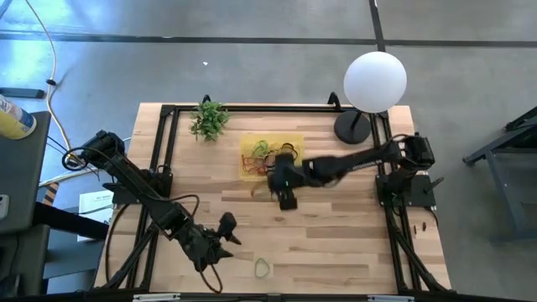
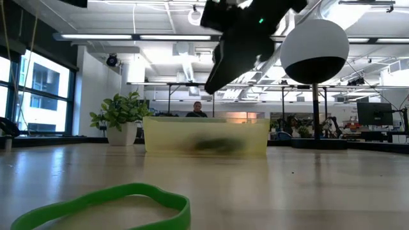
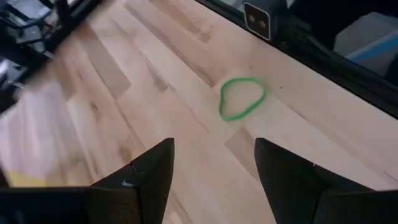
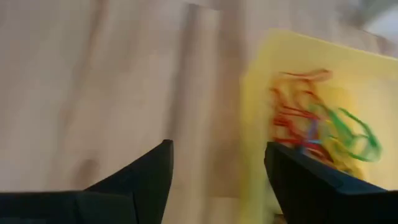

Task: Pick and place rubber bands into bin
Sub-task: Put the green rubber band into the yellow bin

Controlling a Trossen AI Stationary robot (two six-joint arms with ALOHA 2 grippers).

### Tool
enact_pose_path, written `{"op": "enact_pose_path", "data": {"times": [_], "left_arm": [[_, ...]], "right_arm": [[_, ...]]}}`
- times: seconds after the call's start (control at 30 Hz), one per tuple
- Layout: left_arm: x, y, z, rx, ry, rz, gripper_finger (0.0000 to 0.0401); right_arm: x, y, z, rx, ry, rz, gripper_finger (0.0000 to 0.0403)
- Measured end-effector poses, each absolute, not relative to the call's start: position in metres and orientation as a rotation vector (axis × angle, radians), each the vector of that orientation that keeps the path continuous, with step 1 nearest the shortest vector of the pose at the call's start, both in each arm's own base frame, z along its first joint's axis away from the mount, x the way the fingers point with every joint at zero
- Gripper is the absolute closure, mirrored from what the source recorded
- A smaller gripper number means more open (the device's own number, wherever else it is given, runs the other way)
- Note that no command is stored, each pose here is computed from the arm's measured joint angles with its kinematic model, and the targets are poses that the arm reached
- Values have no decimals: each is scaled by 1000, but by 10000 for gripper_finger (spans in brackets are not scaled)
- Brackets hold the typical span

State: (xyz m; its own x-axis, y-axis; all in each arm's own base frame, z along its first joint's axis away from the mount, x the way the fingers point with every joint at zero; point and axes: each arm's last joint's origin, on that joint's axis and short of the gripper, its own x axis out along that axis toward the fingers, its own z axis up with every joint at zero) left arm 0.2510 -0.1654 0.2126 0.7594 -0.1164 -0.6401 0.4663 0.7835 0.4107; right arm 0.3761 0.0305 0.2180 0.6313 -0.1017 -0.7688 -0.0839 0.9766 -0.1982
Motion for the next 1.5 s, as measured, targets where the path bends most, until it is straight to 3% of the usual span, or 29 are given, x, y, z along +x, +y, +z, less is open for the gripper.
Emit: {"op": "enact_pose_path", "data": {"times": [0.17,0.43,0.7,1.2,1.5], "left_arm": [[260,-157,200,582,706,-381,204],[252,-144,186,573,909,-358,236],[226,-152,178,525,1094,-263,246],[192,-173,176,593,1097,-90,245],[191,-173,176,604,1087,-62,245]], "right_arm": [[366,89,218,-257,876,127,176],[368,154,222,-128,671,457,200],[381,173,193,-48,641,501,217],[403,185,124,89,658,517,225],[405,192,113,86,620,502,230]]}}
